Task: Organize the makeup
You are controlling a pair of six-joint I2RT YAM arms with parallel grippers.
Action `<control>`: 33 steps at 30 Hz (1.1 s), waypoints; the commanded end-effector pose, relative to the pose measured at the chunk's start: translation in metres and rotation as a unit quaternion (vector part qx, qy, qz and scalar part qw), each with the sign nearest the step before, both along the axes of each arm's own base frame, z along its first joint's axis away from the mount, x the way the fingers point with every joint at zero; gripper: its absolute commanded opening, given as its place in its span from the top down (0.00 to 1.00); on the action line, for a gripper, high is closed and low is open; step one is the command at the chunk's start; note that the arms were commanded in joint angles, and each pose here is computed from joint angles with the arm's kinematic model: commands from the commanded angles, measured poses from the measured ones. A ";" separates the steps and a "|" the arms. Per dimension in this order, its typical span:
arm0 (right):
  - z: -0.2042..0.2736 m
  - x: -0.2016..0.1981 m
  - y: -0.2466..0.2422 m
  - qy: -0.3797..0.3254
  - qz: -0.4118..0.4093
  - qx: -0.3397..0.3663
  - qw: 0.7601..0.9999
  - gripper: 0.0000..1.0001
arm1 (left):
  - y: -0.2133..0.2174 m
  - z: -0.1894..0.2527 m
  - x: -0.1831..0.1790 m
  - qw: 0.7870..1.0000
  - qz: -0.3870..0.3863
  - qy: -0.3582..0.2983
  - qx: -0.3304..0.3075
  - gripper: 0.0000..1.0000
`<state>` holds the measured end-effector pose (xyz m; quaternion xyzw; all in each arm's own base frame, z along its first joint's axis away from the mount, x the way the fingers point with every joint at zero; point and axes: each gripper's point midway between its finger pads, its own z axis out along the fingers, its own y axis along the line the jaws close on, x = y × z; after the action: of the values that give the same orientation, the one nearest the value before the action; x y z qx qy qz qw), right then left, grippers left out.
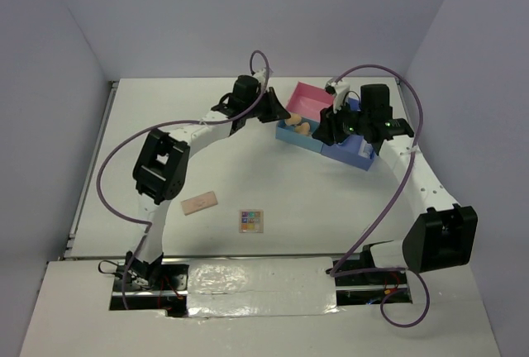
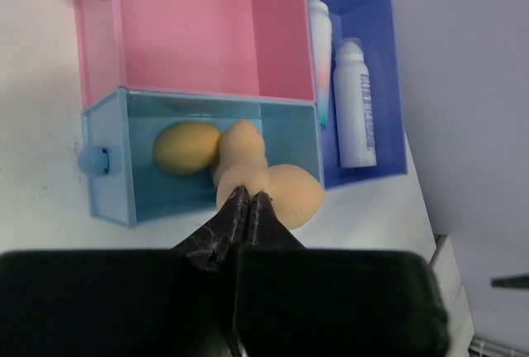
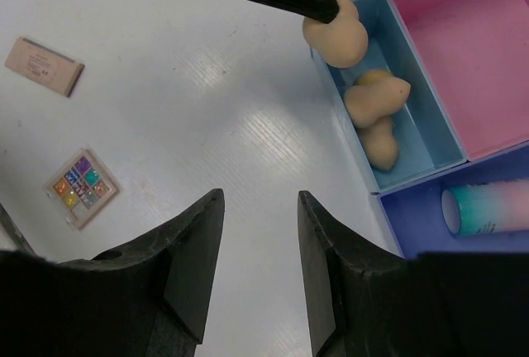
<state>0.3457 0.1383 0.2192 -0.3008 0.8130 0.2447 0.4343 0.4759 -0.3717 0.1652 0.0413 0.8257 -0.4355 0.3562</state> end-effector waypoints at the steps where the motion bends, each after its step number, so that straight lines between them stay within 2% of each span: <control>1: 0.016 -0.001 -0.004 -0.029 -0.006 0.006 1.000 0.51 | -0.013 -0.004 0.013 1.000 0.010 0.002 -0.004 0.92; 3: 0.016 -0.001 -0.005 -0.030 -0.006 0.006 1.000 0.51 | -0.016 -0.010 0.019 1.000 0.018 0.007 0.001 0.89; 9: 0.013 -0.002 -0.005 -0.029 -0.007 0.006 1.000 0.51 | -0.015 -0.020 0.030 0.999 0.034 0.016 0.023 0.70; 10: 0.014 -0.002 -0.006 -0.030 -0.007 0.006 1.000 0.51 | -0.015 -0.021 0.030 0.999 0.035 0.017 0.027 0.61; 12: 0.013 -0.002 -0.005 -0.029 -0.006 0.006 1.000 0.50 | -0.013 -0.022 0.029 0.998 0.036 0.022 0.036 0.54; 15: 0.012 -0.003 -0.004 -0.027 -0.003 0.007 1.000 0.48 | -0.011 -0.021 0.027 0.998 0.037 0.024 0.039 0.46; 20: 0.016 -0.008 0.002 -0.028 0.019 0.020 0.999 0.46 | -0.010 -0.015 0.024 0.999 0.035 0.023 0.033 0.45; 22: 0.016 -0.010 0.003 -0.027 0.026 0.020 0.999 0.45 | -0.010 -0.009 0.022 0.999 0.034 0.019 0.030 0.47; 25: 0.019 -0.017 0.011 -0.029 0.059 0.027 0.997 0.44 | -0.006 0.024 0.021 0.999 0.036 -0.011 0.022 0.61; 26: 0.022 -0.024 0.017 -0.027 0.086 0.040 0.995 0.43 | -0.003 0.030 0.020 0.999 0.035 -0.020 0.028 0.71; 28: 0.020 -0.033 0.024 -0.021 0.126 0.036 0.991 0.43 | 0.010 0.050 0.017 0.997 0.041 -0.047 0.038 0.83; 29: 0.017 -0.039 0.032 -0.016 0.150 0.033 0.988 0.43 | 0.016 0.055 0.015 0.996 0.045 -0.055 0.046 0.99; 30: 0.012 -0.048 0.036 -0.011 0.176 0.022 0.984 0.43 | 0.027 0.047 0.010 0.996 0.050 -0.047 0.065 1.00; 31: 0.009 -0.050 0.041 -0.006 0.189 0.018 0.982 0.43 | 0.039 0.065 0.007 0.993 0.064 -0.065 0.071 1.00; 33: 0.001 -0.066 0.056 0.009 0.226 0.006 0.974 0.43 | 0.058 0.069 -0.002 0.990 0.072 -0.078 0.089 1.00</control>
<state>0.3063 0.1705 0.2157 -0.4045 0.7645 0.3146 0.3912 0.4763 -0.3441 0.1744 0.0305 0.8590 -0.3498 0.3725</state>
